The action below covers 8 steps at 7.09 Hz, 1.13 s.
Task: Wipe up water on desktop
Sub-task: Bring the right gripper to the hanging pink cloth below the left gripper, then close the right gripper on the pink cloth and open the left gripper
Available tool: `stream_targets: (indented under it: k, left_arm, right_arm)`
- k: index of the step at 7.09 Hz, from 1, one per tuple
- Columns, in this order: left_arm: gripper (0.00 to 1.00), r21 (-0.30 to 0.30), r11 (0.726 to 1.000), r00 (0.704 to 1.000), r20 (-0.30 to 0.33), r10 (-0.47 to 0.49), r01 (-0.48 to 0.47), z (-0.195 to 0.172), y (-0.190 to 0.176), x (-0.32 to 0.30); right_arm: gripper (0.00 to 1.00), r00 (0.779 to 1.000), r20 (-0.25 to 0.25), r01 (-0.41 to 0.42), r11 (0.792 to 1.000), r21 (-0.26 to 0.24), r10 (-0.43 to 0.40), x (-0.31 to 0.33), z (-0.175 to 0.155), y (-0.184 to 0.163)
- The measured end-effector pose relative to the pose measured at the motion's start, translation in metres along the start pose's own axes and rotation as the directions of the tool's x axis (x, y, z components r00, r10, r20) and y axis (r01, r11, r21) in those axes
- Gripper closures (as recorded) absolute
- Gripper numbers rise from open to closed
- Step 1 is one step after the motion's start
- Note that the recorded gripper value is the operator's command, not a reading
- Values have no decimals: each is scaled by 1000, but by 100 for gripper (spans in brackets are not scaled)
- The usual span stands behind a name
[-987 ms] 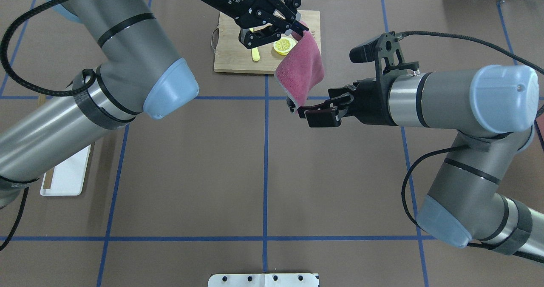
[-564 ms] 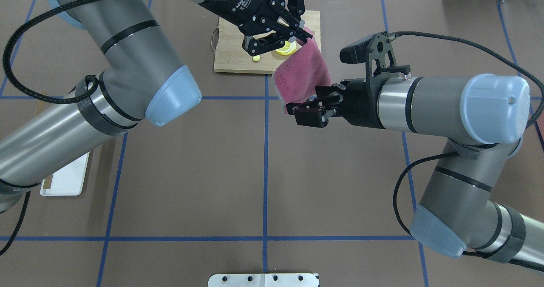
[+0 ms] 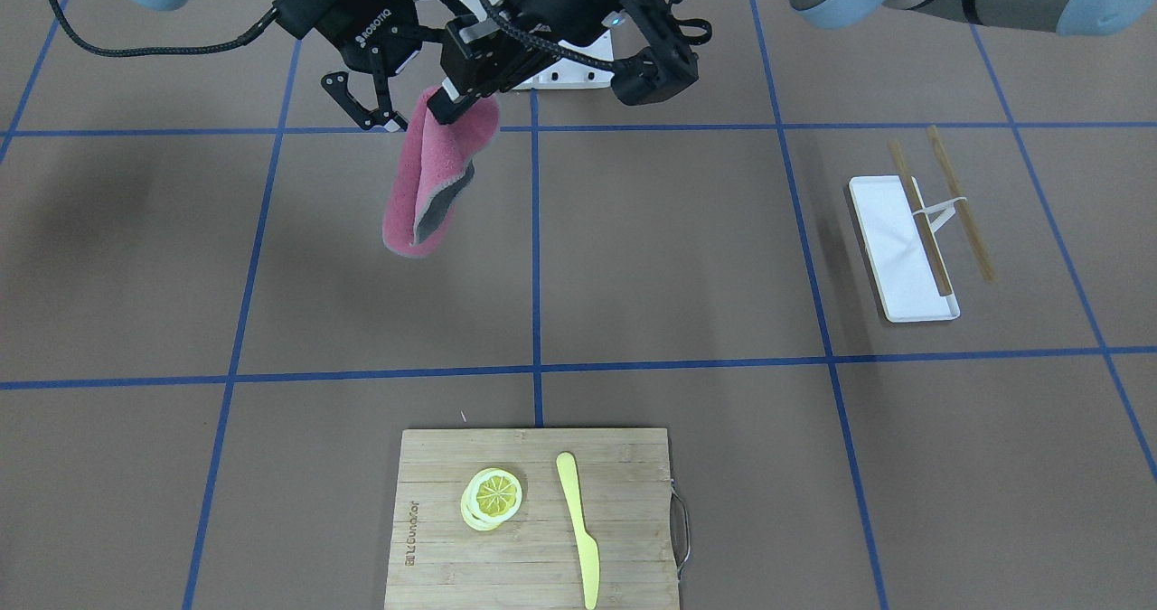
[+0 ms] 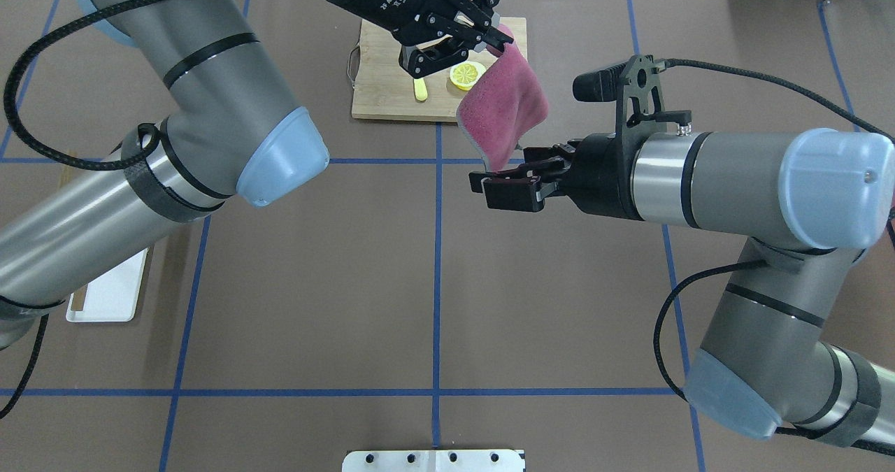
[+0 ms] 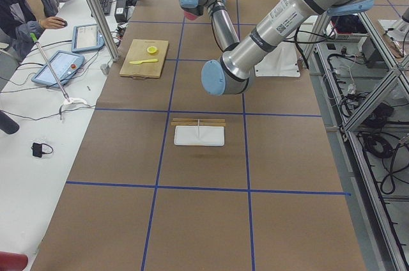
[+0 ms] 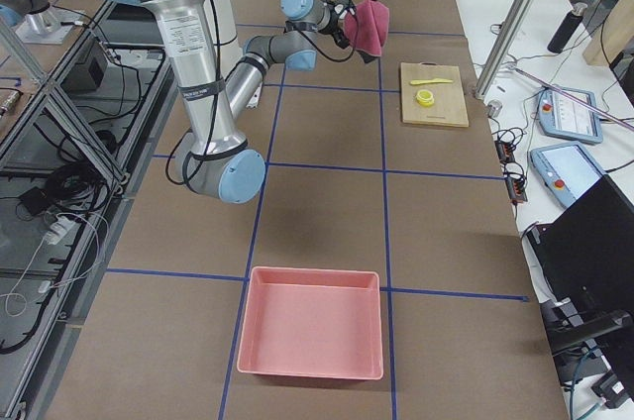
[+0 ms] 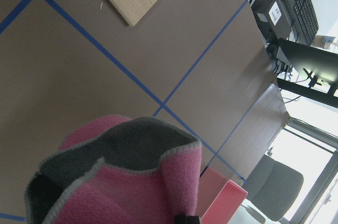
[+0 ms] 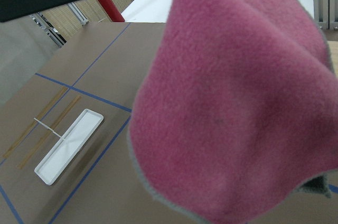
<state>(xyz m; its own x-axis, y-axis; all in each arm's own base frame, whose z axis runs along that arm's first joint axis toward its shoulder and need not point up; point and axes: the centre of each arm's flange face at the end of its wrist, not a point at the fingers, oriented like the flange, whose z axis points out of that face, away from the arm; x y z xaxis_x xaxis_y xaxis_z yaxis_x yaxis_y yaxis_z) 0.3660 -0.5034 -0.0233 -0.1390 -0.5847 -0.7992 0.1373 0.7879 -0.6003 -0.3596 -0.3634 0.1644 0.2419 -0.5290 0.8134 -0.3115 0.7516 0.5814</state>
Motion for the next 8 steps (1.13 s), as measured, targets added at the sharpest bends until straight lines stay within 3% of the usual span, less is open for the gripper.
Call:
stream_targets:
  k: [2, 8]
  left_arm:
    - [100, 22, 1000, 999, -28, -14, 15, -2, -2, 2]
    - [100, -14, 995, 993, -57, -99, 99, -31, 15, -19]
  right_arm:
    - [6, 1000, -2, -31, 999, 15, 31, -9, 3, 8]
    - [14, 998, 1, -67, 994, 83, 67, -20, -6, -1]
